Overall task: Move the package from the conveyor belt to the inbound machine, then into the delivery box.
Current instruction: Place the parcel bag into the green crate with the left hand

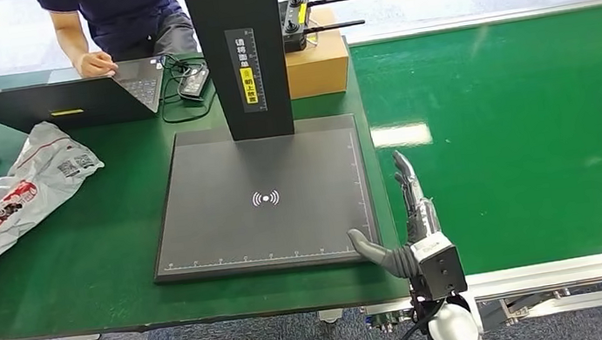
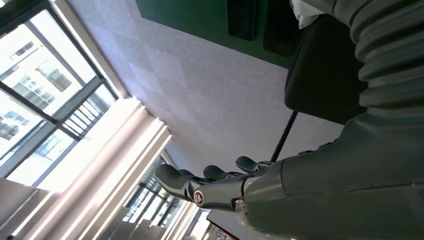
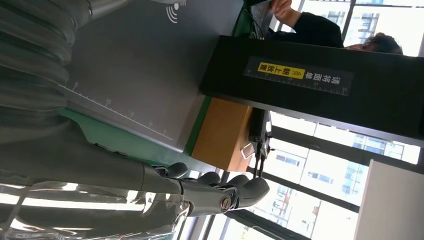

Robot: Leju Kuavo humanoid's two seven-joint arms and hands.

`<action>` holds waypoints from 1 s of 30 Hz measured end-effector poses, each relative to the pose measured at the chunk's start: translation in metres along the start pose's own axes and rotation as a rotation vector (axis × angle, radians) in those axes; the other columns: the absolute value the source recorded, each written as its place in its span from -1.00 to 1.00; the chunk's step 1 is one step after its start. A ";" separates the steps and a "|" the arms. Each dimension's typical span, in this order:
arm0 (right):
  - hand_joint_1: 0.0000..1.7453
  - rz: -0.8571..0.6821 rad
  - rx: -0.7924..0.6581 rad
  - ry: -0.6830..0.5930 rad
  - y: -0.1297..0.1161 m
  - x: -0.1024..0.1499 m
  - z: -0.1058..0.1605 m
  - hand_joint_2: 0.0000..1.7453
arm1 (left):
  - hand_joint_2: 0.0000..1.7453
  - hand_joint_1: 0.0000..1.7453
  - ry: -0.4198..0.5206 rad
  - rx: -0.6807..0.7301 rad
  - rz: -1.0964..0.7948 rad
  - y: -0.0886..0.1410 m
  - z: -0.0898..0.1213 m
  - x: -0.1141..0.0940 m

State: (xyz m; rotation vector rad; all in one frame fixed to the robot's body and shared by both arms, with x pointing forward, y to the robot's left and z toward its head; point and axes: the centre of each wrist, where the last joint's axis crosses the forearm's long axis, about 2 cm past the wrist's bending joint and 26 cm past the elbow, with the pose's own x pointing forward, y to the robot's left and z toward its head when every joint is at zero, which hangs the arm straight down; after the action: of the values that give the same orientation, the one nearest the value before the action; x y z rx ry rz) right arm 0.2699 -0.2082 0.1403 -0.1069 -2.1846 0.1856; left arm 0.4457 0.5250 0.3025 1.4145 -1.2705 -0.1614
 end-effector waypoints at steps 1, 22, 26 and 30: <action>-1.00 0.000 -0.001 0.000 0.000 0.000 0.000 1.00 | 1.00 -1.00 -0.025 -0.007 0.015 -0.002 0.001 0.003; -1.00 0.018 -0.045 0.017 -0.001 -0.001 0.004 1.00 | 1.00 -1.00 -0.699 -0.371 0.641 -0.141 0.232 0.015; -1.00 0.020 -0.048 0.030 -0.001 -0.002 0.010 1.00 | 1.00 -1.00 -0.727 -0.494 0.704 -0.155 0.316 0.013; -1.00 0.022 -0.049 0.043 0.000 -0.003 0.015 1.00 | 1.00 -1.00 -0.721 -0.585 0.780 -0.160 0.366 0.017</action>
State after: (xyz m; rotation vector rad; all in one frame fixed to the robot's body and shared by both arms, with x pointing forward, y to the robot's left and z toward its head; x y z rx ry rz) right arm 0.2595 -0.2102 0.1295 -0.1610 -2.1464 0.1404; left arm 0.2842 0.2427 0.0701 0.2817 -2.0590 -0.4842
